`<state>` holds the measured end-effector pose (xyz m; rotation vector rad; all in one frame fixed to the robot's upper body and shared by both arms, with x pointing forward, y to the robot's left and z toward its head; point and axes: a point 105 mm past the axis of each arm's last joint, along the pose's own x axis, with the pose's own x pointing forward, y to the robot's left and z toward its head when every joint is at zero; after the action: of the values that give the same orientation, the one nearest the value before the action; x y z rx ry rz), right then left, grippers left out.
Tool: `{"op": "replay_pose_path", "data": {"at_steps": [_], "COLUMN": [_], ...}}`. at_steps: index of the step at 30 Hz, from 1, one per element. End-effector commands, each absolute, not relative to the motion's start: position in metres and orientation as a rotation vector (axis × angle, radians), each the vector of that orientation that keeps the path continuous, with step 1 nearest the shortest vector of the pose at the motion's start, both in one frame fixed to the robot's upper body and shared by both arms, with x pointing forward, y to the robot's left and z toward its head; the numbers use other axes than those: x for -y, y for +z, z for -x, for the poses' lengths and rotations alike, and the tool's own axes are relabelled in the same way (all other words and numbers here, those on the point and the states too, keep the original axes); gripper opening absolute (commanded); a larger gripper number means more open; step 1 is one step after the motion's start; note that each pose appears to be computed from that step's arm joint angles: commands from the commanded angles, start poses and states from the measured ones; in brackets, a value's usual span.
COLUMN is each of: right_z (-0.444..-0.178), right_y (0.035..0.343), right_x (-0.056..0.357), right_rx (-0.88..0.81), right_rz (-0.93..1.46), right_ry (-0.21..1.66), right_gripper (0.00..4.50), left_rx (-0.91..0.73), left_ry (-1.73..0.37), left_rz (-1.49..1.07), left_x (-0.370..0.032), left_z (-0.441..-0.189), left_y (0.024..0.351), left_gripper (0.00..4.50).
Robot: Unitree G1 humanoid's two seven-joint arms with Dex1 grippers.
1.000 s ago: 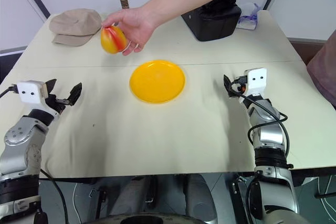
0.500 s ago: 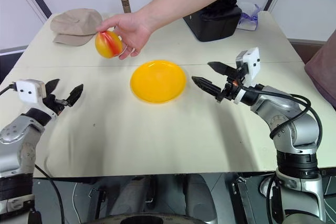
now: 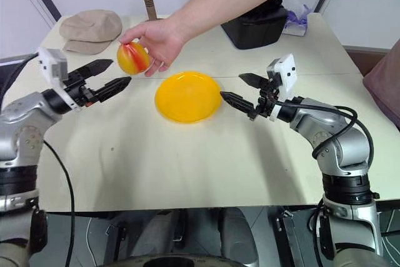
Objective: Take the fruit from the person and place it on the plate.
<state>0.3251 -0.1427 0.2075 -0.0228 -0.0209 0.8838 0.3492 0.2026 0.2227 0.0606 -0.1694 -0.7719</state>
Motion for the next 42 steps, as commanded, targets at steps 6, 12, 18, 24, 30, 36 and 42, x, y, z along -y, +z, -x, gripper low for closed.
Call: {"op": "replay_pose_path", "data": {"at_steps": [6,12,18,24,30,36,42], "right_z": [-0.320,-0.320,-0.322,-0.324,-0.326,-0.325,-0.322], "right_y": [0.221,0.220,0.220,0.218,0.217,0.215,0.212], "right_x": [0.144,0.147,0.148,0.149,0.150,0.150,0.148], "right_rx": [0.094,0.099,0.106,0.108,0.109,0.107,0.105], "right_rz": [0.041,0.041,0.041,0.040,0.039,0.039,0.029], "right_ry": [0.852,0.826,0.810,0.801,0.794,0.792,0.787], "right_gripper": [4.42,4.42,4.47,4.50,4.50,4.50,4.50], "left_rx": [0.266,0.268,0.265,0.273,0.259,0.194,0.074], "left_ry": [-0.764,-0.789,-0.797,-0.792,-0.781,-0.841,-0.839], "left_rz": [-0.078,-0.088,-0.061,-0.059,-0.074,-0.112,-0.160], "left_x": [-0.188,-0.175,-0.173,-0.174,-0.175,-0.162,-0.131], "left_z": [-0.372,-0.378,-0.378,-0.378,-0.379,-0.373,-0.397], "left_y": [0.237,0.233,0.233,0.235,0.233,0.218,0.181], "left_gripper": [4.50,4.50,4.24,3.46,3.46,3.46,3.46]}}
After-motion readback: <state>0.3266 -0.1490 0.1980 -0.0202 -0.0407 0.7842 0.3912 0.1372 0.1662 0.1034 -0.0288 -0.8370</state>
